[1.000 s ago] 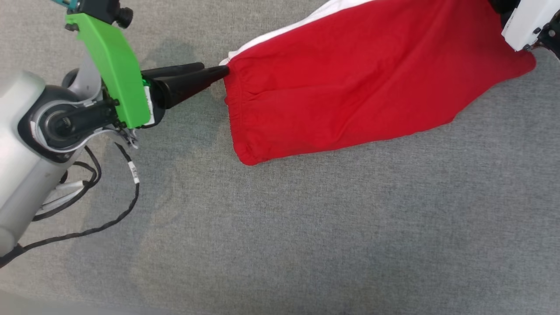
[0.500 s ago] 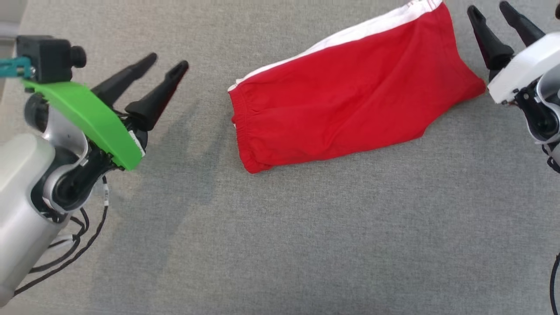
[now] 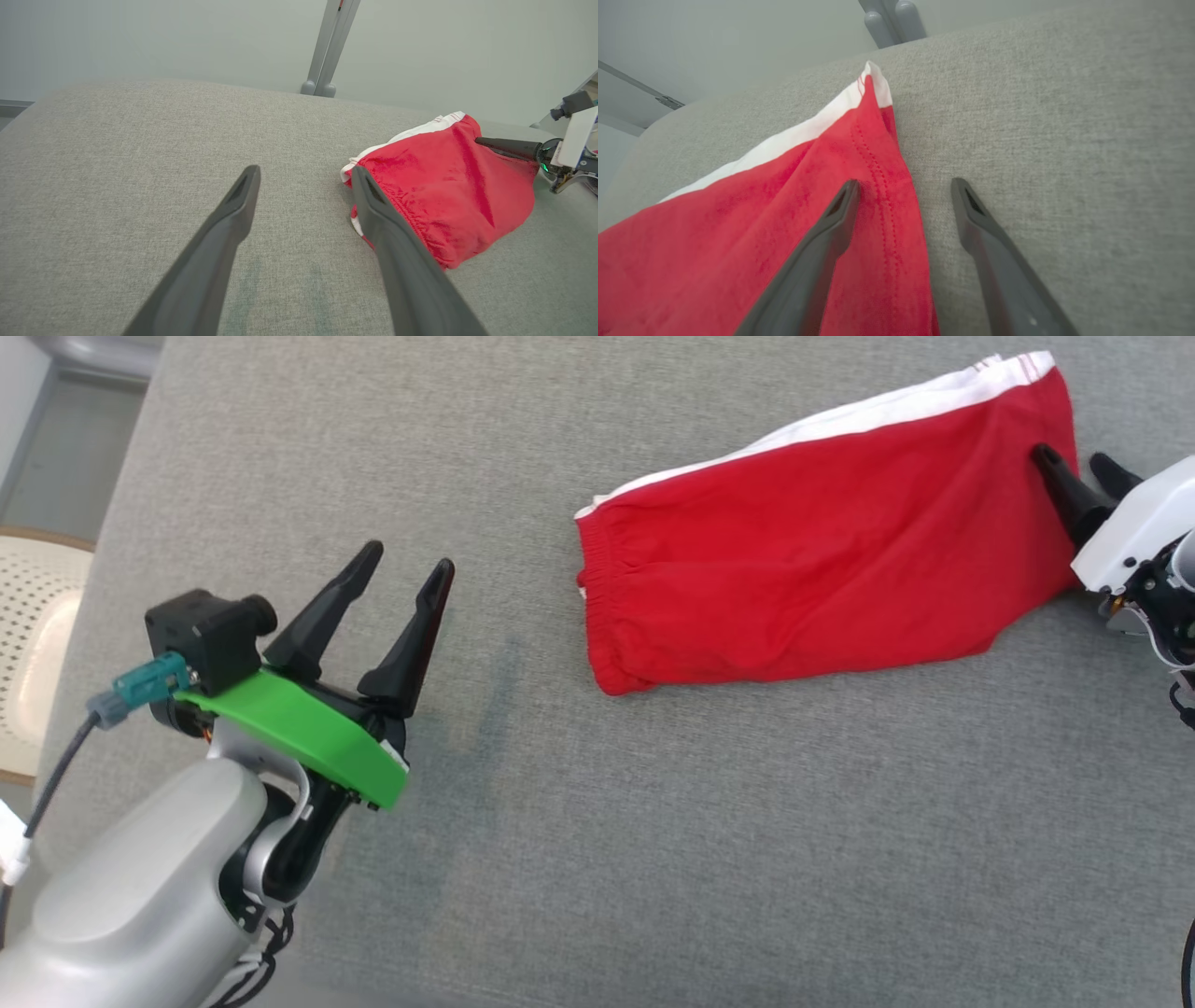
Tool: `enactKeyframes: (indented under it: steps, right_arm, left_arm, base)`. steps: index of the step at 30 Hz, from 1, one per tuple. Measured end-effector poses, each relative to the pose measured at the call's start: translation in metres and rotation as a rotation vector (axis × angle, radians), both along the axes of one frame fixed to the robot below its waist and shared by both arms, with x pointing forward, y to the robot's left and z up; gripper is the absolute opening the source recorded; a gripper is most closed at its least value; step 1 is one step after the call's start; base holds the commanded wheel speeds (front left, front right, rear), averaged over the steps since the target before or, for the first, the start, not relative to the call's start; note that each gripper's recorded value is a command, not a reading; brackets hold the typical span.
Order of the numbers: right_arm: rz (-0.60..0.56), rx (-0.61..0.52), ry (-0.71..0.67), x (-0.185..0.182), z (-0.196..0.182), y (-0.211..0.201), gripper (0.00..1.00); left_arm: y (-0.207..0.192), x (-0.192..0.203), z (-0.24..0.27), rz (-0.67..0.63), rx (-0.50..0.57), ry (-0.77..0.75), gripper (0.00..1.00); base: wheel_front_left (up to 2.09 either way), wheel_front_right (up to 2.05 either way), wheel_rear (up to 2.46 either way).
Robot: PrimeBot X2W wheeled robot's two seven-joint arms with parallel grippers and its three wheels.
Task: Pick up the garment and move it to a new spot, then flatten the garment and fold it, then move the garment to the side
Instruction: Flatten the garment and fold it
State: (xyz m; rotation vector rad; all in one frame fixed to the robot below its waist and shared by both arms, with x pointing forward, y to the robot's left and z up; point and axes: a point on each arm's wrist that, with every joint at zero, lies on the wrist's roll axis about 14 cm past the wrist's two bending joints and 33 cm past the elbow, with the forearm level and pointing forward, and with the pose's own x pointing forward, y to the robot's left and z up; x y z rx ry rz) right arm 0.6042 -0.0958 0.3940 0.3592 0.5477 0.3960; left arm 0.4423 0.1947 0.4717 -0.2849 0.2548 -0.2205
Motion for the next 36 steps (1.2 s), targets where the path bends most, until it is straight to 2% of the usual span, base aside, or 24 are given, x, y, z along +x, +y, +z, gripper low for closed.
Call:
enactKeyframes:
  steps: [6, 7, 8, 9, 10, 11, 12, 22, 29, 36]
  right_arm:
    - [0.034, 0.057, 0.16, -0.009, -0.015, 0.018, 1.0]
    - [0.049, 0.064, 0.169, -0.011, -0.014, 0.023, 0.96]
    - [0.058, 0.071, 0.172, -0.013, -0.013, 0.026, 0.66]
    - [0.067, 0.079, 0.171, -0.015, -0.011, 0.03, 0.56]
    - [0.072, 0.087, 0.17, -0.017, -0.01, 0.033, 0.36]
    - [0.074, 0.091, 0.162, -0.018, -0.008, 0.034, 0.24]
    - [0.071, 0.096, 0.15, -0.018, -0.006, 0.035, 0.02]
    - [-0.054, 0.172, -0.005, -0.014, 0.027, 0.017, 0.0]
    - [-0.125, 0.188, -0.063, -0.041, 0.038, -0.013, 0.0]
    - [-0.232, 0.154, -0.081, -0.075, 0.041, -0.066, 0.0]
  left_arm:
    - [0.012, -0.018, -0.012, 0.081, 0.001, 0.014, 1.0]
    - [0.013, -0.02, -0.01, 0.099, -0.011, 0.005, 1.0]
    - [0.014, -0.021, -0.009, 0.11, -0.013, -0.002, 1.0]
    - [0.017, -0.024, -0.009, 0.124, -0.011, -0.008, 1.0]
    - [0.019, -0.027, -0.009, 0.134, -0.009, -0.013, 1.0]
    - [0.02, -0.03, -0.009, 0.147, -0.016, -0.015, 1.0]
    - [0.019, -0.032, -0.009, 0.151, -0.025, -0.018, 1.0]
    - [0.009, -0.039, -0.002, 0.145, -0.024, -0.083, 1.0]
    - [-0.001, -0.042, 0.0, 0.156, -0.035, -0.114, 1.0]
    - [-0.016, -0.044, -0.002, 0.146, -0.058, -0.121, 1.0]
  base:
    - [0.0, 0.0, 0.0]
    - [0.0, 0.0, 0.0]
    - [0.0, 0.0, 0.0]
    - [0.0, 0.0, 0.0]
    - [0.0, 0.0, 0.0]
    - [0.0, 0.0, 0.0]
    - [0.0, 0.0, 0.0]
    - [0.0, 0.0, 0.0]
    - [0.0, 0.0, 0.0]
    - [0.0, 0.0, 0.0]
